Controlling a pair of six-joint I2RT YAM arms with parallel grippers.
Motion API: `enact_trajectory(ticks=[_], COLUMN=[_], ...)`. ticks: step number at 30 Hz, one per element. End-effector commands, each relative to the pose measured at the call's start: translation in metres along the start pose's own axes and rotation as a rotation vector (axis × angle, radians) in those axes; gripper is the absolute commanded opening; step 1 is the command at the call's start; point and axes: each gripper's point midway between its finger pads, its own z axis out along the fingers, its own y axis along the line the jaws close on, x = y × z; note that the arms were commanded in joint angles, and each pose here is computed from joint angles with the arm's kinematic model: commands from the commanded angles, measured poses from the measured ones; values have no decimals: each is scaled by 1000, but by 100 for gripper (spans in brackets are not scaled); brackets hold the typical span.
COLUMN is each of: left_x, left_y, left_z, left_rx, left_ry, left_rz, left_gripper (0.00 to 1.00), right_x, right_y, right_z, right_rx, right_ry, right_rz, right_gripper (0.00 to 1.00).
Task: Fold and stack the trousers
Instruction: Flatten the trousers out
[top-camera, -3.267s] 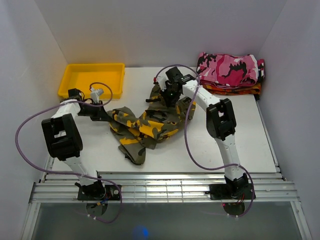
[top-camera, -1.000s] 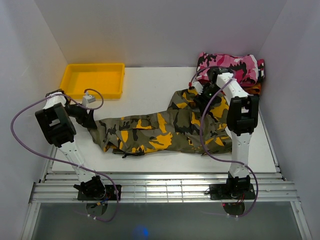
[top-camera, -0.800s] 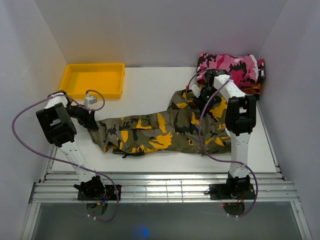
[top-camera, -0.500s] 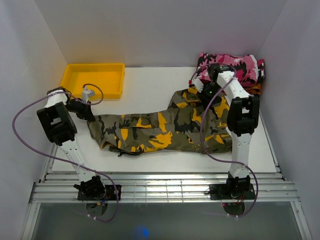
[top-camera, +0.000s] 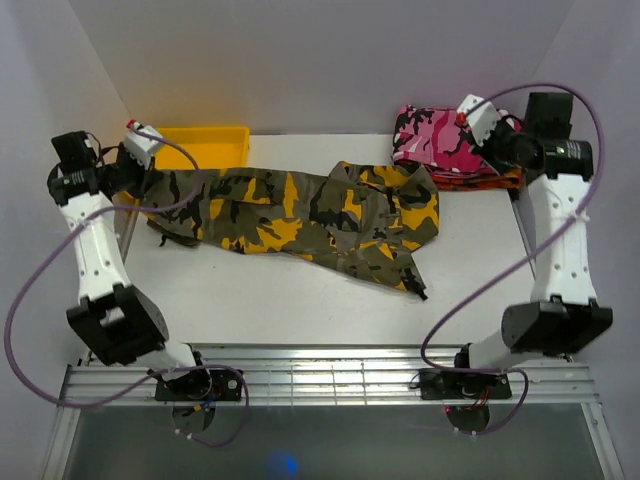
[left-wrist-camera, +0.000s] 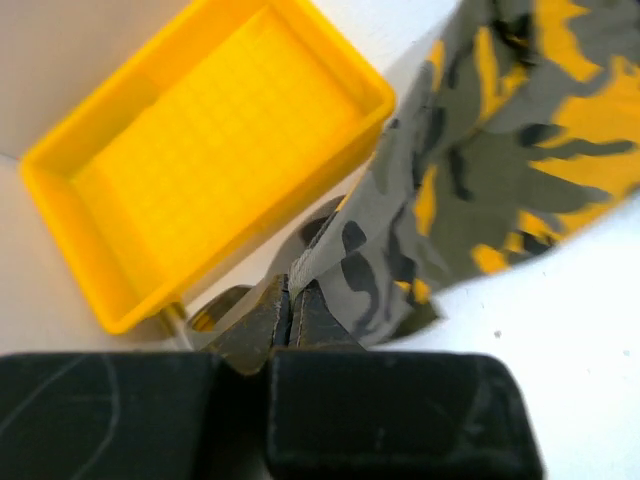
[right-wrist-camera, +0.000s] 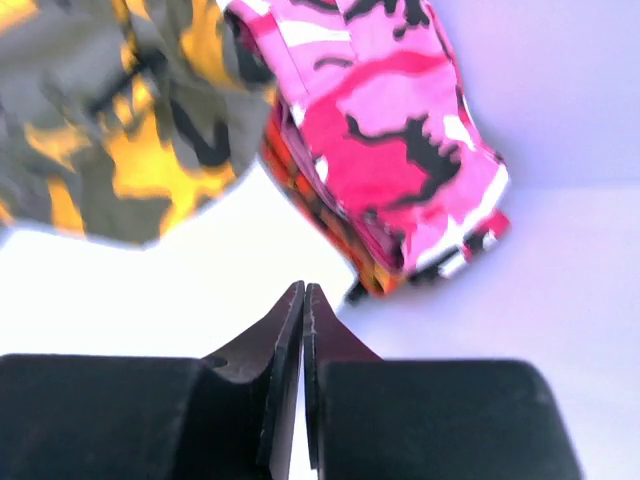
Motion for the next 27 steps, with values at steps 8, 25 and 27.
enact_trajectory(ticks=[8,25,27], left_x=[79,145,157], left_y=[-154,-152,-145], left_z=[-39,0,-4], left_rx=[113,245,224], left_ry=[62,221,238], left_rz=[102,-93,-98], left_gripper=[0,0,0], right_x=[76,-46,-46], right_y=[149,163,178], right_z=[4,216,226], right_rx=[-335,-582,-592], right_ry=[65,-50,-58], right_rz=[43,65,45], right_gripper=[50,60,58])
